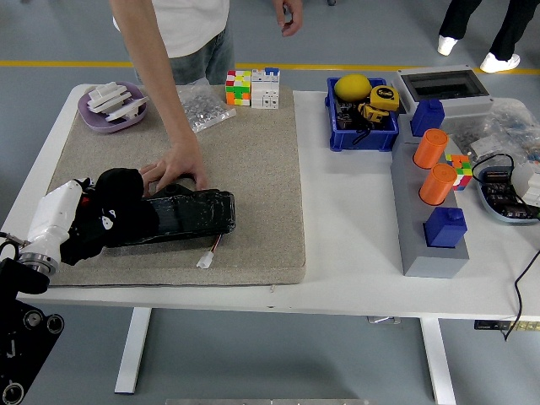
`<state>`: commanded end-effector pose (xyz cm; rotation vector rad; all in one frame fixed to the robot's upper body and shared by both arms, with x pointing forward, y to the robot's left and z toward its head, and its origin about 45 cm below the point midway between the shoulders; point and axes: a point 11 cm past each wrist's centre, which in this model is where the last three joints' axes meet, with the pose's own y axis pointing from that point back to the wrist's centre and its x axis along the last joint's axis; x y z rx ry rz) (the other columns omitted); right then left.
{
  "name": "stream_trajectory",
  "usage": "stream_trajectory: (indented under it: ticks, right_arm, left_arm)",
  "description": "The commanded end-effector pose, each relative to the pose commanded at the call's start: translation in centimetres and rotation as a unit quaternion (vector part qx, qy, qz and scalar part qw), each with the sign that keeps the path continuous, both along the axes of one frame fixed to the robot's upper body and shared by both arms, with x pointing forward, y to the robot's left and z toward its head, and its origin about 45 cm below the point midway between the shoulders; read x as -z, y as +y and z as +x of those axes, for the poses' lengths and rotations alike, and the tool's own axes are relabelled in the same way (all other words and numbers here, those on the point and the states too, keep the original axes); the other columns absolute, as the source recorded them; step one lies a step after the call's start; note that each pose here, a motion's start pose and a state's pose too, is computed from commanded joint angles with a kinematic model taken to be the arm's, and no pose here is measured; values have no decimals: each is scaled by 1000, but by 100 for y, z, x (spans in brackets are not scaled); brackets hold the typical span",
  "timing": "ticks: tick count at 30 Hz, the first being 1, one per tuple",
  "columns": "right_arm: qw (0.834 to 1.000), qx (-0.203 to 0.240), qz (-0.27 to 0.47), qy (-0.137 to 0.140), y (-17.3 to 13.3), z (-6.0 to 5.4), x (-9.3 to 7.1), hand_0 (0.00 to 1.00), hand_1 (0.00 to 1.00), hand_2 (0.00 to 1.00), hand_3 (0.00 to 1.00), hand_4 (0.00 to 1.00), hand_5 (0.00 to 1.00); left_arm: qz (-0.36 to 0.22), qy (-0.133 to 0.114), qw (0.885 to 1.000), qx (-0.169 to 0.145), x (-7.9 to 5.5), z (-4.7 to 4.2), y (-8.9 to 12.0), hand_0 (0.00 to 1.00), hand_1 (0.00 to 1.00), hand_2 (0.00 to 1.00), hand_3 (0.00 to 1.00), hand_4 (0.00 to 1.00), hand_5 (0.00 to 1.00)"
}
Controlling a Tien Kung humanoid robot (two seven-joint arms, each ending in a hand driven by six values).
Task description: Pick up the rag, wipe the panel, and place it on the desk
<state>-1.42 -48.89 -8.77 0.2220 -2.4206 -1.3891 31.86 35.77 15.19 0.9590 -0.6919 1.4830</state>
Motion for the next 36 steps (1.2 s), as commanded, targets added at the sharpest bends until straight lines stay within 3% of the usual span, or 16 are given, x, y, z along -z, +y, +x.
stream_trajectory:
  ticks: [7, 14, 21, 36]
  right_arm:
    - [1000, 1, -1, 0, -5, 1, -2, 704, 614, 584, 567, 974, 425]
    - [1000, -1, -1, -2, -9, 13, -5, 704, 612, 585, 569, 976, 425]
    - [1000, -1, -3, -3, -18, 23, -9, 703, 612, 585, 569, 976, 424]
    - [1000, -1, -4, -4, -39, 59, -20, 703, 612, 586, 569, 979, 432]
  left_arm:
    - [3, -3, 1000, -5, -20, -1, 28, 295, 356, 536, 503, 259, 2]
    - [-4, -10, 1000, 19, -53, 55, -167, 296, 356, 535, 501, 265, 2]
    - [-11, -5, 998, 58, -43, 131, -480, 296, 356, 535, 501, 266, 2]
    - [-6, 17, 987, 157, 26, 133, -1122, 297, 357, 534, 501, 269, 2]
